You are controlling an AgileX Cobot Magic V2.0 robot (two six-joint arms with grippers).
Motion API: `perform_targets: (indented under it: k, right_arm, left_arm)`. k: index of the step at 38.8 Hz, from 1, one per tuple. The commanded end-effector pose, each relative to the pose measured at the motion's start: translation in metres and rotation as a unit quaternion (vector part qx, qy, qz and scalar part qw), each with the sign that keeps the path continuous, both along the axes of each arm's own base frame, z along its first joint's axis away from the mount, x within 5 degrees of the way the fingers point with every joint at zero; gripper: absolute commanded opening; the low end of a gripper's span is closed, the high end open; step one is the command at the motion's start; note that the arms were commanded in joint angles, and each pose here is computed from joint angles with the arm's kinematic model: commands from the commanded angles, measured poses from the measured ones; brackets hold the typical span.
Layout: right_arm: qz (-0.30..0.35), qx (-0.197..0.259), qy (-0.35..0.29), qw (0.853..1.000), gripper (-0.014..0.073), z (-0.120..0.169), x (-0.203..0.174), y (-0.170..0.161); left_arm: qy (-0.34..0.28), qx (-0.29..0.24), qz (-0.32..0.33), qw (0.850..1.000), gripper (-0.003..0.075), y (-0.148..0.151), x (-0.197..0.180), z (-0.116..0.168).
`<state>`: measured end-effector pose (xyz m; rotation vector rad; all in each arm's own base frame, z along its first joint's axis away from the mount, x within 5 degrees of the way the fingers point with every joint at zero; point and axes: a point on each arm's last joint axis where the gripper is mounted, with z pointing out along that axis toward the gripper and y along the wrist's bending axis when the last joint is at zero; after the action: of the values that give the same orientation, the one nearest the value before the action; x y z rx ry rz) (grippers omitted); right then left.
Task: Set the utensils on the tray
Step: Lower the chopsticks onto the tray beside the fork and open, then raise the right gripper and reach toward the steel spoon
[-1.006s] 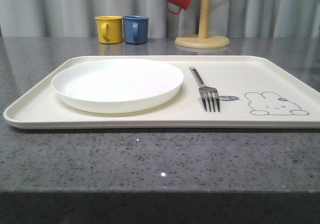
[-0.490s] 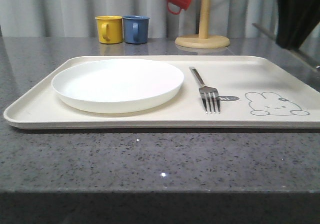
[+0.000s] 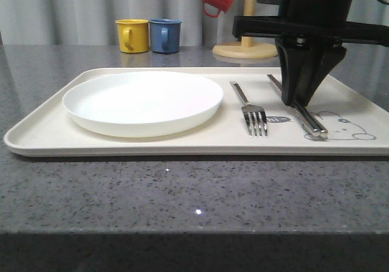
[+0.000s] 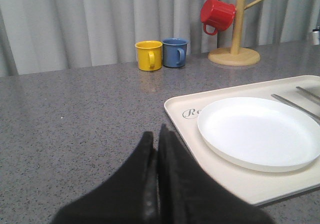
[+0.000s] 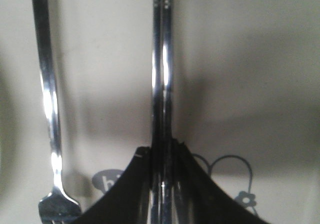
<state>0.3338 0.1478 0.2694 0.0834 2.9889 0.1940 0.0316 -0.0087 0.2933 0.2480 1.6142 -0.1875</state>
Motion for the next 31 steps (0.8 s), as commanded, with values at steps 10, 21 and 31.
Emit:
perform_targets:
  k: [10, 21, 31]
  right_arm:
    - [-0.012, 0.023, -0.055, 0.998, 0.0078, 0.027, 0.000, -0.001]
    - [-0.016, 0.026, -0.058, 0.998, 0.0335, 0.027, 0.001, -0.001]
    - [-0.002, -0.039, -0.071, 0.997, 0.0402, 0.056, 0.000, -0.014]
  left_arm:
    - [-0.047, -0.022, -0.001, 0.999, -0.0018, 0.000, -0.001, 0.016]
    - [-0.047, -0.022, -0.001, 0.999, -0.0018, 0.000, -0.001, 0.016]
    - [-0.047, -0.022, -0.001, 0.999, -0.0018, 0.000, -0.001, 0.016]
